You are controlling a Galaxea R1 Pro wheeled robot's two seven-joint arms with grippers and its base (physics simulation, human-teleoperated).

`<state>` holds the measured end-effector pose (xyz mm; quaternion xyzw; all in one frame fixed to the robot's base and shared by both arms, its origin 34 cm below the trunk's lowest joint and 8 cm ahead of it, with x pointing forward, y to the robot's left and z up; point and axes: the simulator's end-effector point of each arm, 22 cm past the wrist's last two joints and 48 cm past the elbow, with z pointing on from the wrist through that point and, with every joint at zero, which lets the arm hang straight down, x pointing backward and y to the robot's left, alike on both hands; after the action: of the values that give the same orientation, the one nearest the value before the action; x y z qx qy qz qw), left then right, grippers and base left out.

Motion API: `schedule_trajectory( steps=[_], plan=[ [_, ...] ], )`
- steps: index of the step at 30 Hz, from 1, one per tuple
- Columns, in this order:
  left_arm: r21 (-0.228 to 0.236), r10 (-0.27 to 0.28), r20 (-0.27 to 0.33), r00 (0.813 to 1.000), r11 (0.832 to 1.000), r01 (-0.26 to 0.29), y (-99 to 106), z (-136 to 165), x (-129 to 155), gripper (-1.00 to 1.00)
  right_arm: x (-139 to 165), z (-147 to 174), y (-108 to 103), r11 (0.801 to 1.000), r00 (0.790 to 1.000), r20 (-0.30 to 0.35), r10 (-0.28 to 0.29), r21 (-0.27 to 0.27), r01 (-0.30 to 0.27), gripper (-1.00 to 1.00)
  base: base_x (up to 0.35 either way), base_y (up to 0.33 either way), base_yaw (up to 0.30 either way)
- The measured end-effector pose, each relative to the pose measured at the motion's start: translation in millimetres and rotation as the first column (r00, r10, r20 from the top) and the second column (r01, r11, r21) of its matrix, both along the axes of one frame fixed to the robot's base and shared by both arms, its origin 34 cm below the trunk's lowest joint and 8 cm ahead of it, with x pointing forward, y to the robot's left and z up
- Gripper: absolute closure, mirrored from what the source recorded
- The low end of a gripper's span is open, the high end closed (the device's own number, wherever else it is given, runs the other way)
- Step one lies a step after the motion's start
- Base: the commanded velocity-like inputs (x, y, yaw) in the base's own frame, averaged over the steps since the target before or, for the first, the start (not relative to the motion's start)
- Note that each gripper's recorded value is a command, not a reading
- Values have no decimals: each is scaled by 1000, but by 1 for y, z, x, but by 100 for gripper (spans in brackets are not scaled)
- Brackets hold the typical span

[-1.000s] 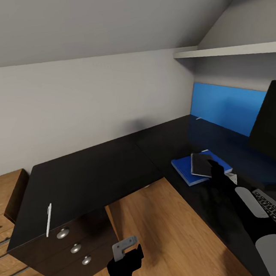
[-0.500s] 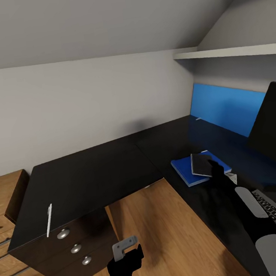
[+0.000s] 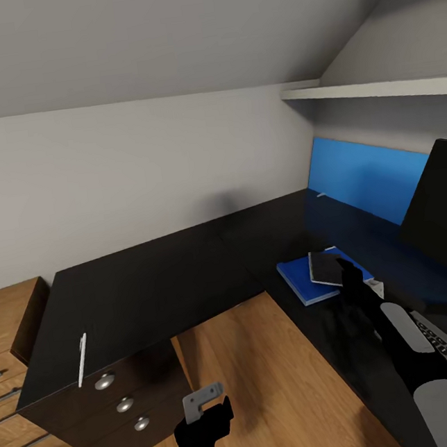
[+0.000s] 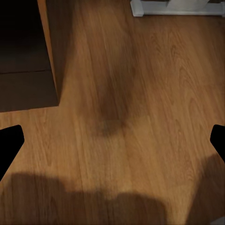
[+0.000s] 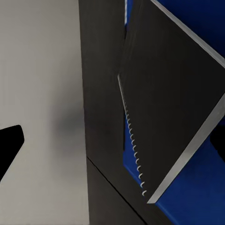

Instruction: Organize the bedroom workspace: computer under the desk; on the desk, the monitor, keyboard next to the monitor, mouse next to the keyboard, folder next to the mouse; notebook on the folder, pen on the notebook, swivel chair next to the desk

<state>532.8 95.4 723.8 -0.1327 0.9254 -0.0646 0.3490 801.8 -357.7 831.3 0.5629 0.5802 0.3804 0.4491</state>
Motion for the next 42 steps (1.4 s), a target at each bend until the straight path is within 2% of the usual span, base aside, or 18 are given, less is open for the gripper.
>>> schedule_trajectory(
  steps=[15, 25, 35, 40, 41, 42],
  plan=[
    [0, -1, -1, 1000, 1000, 1, 0, -1, 0, -100, 0, 0, 1, 1000, 1000, 0, 0, 1, 0, -100, -110, 0, 0],
    [0, 0, -1, 1000, 1000, 0, 0, 16, 0, -100, 1, 17, 4, 1000, 1000, -2, 10, -10, -10, -100, -3, 0, 0],
    [2, 3, -2, 1000, 1000, -3, 2, 31, 1, -100, 1, 31, 50, 986, 989, -82, 125, -97, -133, -100, 0, 0, 0],
    [3, 4, -2, 1000, 1000, -4, 2, 39, 0, -100, -9, 37, 81, 957, 957, -214, 196, -172, -235, -100, 0, 0, 0],
    [3, 4, -2, 1000, 1000, -4, 2, 40, 0, -100, -16, 33, 91, 937, 936, -281, 214, -213, -278, -100, 0, 0, 0],
    [3, 4, -2, 1000, 1000, -4, 2, 42, 0, -100, -20, 32, 95, 925, 925, -311, 220, -235, -299, -100, 0, 0, 0]
  ],
)
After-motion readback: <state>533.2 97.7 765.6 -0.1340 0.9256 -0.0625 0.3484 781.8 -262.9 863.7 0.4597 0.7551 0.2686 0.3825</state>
